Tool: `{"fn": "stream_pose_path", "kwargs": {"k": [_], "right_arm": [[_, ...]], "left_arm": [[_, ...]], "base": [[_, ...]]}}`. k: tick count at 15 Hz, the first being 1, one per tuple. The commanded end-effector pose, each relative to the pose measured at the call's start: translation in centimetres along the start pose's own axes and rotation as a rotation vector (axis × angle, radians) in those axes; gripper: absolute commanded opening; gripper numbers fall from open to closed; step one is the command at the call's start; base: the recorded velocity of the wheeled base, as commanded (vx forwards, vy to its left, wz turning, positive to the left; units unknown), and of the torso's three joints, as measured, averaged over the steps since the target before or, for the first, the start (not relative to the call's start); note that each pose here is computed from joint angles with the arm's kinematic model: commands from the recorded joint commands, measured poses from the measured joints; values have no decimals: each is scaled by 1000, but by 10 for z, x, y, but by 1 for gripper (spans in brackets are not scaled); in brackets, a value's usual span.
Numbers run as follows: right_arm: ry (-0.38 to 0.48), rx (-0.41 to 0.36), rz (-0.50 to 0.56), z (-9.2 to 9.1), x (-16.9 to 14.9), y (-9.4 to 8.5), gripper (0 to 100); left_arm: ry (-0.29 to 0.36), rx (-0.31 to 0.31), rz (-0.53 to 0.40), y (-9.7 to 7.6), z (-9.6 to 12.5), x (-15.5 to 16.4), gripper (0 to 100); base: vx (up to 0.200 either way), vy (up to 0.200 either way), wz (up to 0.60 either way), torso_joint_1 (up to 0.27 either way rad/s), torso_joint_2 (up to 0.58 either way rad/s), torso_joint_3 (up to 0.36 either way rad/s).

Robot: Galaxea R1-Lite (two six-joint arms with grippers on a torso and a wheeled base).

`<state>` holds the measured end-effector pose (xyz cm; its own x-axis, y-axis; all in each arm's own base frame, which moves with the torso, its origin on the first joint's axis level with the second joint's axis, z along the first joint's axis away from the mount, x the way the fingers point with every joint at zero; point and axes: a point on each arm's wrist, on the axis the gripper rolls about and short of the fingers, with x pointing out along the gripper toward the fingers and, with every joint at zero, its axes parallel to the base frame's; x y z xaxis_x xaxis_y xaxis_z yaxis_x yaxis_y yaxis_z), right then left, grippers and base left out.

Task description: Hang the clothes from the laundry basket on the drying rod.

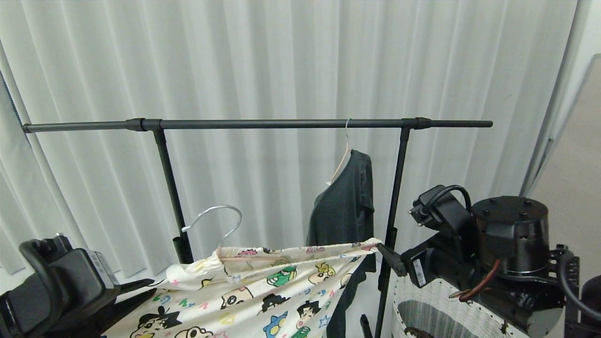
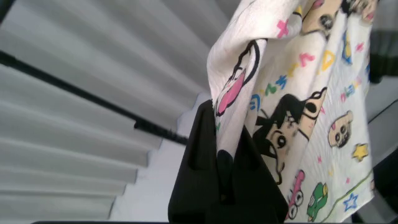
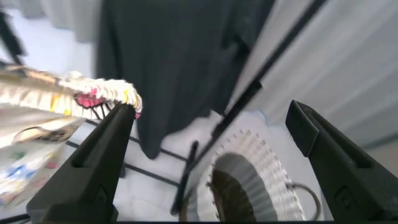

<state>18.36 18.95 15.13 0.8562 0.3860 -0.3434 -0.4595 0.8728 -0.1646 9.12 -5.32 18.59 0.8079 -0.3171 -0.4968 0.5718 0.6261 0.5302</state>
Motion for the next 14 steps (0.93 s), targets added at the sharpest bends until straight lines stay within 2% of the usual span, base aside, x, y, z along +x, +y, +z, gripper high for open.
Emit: {"fn": "stream_pose_path", "kwargs": {"k": [1,4,5,6,7,10,14], "right_arm": [[-66,-6,109,11,-27,13,100],[-135,-48,440,18,-65,40,100],[-131,-68,497,18,-68,43,100],[-119,-105,503,19,-68,42,100],[-112,-125,507,19,-67,42,100],[-80,-227,609,28,-65,46,100],[-50,-361,783,25,-65,53,100]], "left_arm": [[33,-3,-13,-1,0,8,0],[-1,-73,-7,-2,3,15,0],[-26,-87,-27,-5,6,14,0],[-47,-91,-46,-8,7,12,0],[-63,-85,-63,-10,8,10,0],[-152,-6,-206,-28,13,3,0],[-224,53,-293,-39,20,-1,0]], "base": [[0,0,0,0,0,0],[0,0,0,0,0,0],[0,0,0,0,0,0],[0,0,0,0,0,0],[0,0,0,0,0,0],[0,0,0,0,0,0],[0,0,0,0,0,0]]}}
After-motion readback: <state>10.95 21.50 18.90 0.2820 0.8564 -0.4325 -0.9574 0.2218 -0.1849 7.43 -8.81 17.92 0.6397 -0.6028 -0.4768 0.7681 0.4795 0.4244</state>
